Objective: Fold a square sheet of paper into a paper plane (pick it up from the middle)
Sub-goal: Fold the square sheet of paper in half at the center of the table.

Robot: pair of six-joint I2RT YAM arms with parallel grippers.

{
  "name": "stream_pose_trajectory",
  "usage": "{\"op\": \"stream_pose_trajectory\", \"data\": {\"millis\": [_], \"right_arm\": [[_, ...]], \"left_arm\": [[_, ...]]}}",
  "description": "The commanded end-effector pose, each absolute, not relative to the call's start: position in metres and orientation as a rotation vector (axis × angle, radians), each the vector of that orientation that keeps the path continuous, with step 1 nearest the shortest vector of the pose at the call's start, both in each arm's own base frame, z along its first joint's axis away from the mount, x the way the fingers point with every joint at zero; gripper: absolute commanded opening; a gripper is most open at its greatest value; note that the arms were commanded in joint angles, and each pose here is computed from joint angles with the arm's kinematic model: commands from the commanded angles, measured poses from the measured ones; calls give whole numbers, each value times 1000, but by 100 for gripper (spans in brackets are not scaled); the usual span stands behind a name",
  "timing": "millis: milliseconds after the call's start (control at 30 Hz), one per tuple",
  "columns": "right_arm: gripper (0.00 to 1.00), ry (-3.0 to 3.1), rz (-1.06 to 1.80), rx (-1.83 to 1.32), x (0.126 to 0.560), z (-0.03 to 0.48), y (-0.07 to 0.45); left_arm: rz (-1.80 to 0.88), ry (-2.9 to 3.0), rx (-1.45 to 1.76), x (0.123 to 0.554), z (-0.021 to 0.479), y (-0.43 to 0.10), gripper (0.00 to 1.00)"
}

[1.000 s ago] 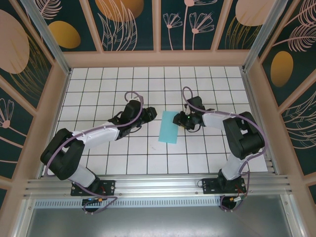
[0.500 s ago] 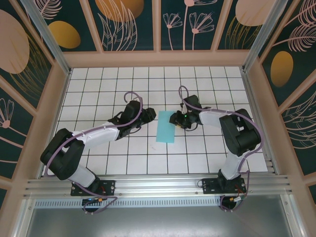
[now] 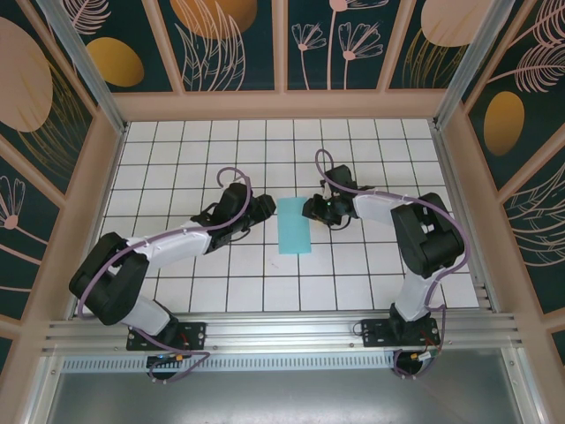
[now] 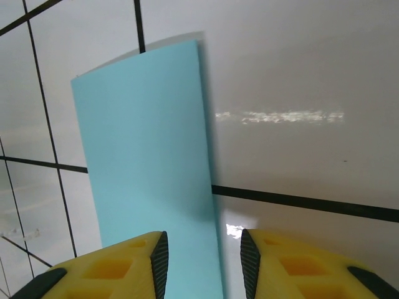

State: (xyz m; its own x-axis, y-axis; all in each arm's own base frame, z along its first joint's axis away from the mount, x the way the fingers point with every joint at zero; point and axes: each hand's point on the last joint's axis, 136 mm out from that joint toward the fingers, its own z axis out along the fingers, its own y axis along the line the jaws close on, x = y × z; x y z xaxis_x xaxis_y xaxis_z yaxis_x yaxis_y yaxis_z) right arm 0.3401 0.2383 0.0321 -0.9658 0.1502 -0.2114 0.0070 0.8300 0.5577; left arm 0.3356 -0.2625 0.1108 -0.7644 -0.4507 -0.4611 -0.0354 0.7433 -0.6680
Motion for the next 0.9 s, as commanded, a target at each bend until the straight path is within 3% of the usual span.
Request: {"op": "stream_pose_trajectory", "data": {"millis": [0,267,867], "right_arm": [[39,2750,870,70,333,44,247],[40,2747,963,73,326,40,255],[40,2722,951,106,328,49,252]], "left_arm": [[-929,2346,-388,335,99,-269,45],[-1054,2444,-354,332,82,-293,48],[-1052,2480,-368,330,69,-295,47]]}}
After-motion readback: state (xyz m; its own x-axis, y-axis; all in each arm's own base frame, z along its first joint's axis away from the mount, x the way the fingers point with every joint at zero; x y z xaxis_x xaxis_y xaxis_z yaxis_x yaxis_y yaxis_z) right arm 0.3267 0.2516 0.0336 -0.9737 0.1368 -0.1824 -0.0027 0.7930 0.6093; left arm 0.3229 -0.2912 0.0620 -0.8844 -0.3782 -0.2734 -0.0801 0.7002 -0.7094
